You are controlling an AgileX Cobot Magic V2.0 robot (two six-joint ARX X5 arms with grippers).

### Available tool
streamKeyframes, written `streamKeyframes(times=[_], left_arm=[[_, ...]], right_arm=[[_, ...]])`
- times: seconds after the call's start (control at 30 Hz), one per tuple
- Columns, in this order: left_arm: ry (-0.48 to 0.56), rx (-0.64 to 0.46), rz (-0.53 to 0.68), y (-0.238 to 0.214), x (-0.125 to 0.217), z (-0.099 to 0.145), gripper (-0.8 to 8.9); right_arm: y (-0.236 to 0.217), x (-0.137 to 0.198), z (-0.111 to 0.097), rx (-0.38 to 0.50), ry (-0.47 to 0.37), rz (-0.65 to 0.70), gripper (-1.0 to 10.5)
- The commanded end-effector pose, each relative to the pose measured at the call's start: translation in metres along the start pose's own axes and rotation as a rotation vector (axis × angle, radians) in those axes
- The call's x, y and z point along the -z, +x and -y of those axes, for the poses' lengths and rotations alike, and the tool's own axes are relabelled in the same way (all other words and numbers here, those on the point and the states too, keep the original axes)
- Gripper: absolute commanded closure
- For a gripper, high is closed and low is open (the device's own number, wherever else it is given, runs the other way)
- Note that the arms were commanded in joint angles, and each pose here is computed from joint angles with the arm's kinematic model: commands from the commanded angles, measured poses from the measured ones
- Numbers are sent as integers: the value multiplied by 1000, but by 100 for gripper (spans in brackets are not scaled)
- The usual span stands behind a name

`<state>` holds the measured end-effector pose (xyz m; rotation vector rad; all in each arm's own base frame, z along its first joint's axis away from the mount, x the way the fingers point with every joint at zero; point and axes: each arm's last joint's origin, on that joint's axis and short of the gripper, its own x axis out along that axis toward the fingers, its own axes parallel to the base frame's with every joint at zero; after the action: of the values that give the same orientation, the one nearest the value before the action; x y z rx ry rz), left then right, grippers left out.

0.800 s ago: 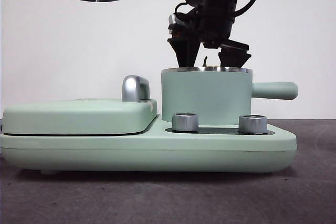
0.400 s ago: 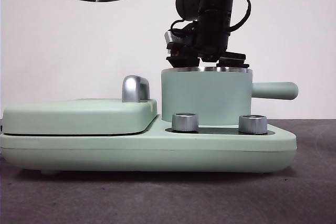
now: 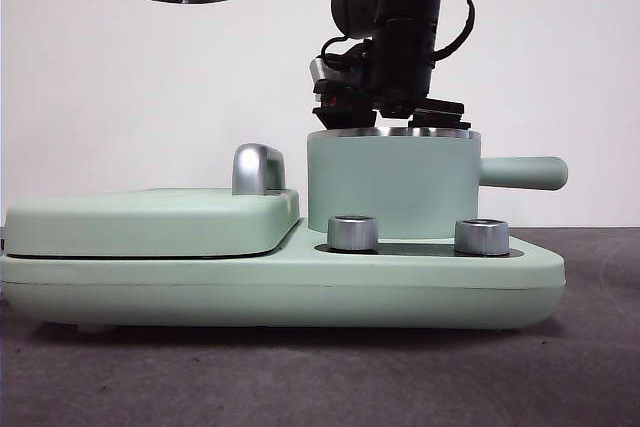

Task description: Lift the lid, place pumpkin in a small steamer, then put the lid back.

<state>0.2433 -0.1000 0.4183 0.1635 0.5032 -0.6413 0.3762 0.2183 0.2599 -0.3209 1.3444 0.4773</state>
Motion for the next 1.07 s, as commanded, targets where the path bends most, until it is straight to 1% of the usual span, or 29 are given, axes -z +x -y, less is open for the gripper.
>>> streamKeyframes(times=[0.03, 0.1, 0.23, 0.37, 0.5, 0.57, 0.63, 0.73, 0.83, 0.93, 0.97, 1.07], left_arm=[[10, -3, 44, -3, -9, 0, 763], [10, -3, 44, -3, -9, 0, 763], [9, -3, 45, -3, -9, 0, 763], [9, -3, 45, -3, -9, 0, 763], [8, -3, 41, -1, -9, 0, 763], [7, -3, 41, -1, -9, 0, 763], [7, -3, 41, -1, -9, 0, 763], [6, -3, 41, -1, -9, 0, 763], [-8, 2, 48, 0, -10, 1, 763], [-4, 9, 76, 0, -13, 3, 763], [0, 12, 86, 1, -14, 4, 763], [-9, 27, 100, 4, -16, 8, 763]], right_arm=[[7, -5, -3, -3, -11, -4, 617], [7, -5, -3, -3, -11, -6, 609], [7, -4, -3, -3, -11, -12, 456], [2, -5, -4, -2, -11, -10, 453], [-37, -4, -5, 5, -2, 5, 454], [-65, 0, -7, -10, 19, 68, 454], [-98, 12, -8, -24, 15, 140, 454], [-147, 44, -9, -26, 14, 238, 454], [-189, 97, -11, -28, 8, 311, 455], [-214, 154, -14, -34, -6, 381, 460], [-220, 175, -16, -48, -19, 457, 464], [-226, 214, -18, -91, -29, 600, 464]])
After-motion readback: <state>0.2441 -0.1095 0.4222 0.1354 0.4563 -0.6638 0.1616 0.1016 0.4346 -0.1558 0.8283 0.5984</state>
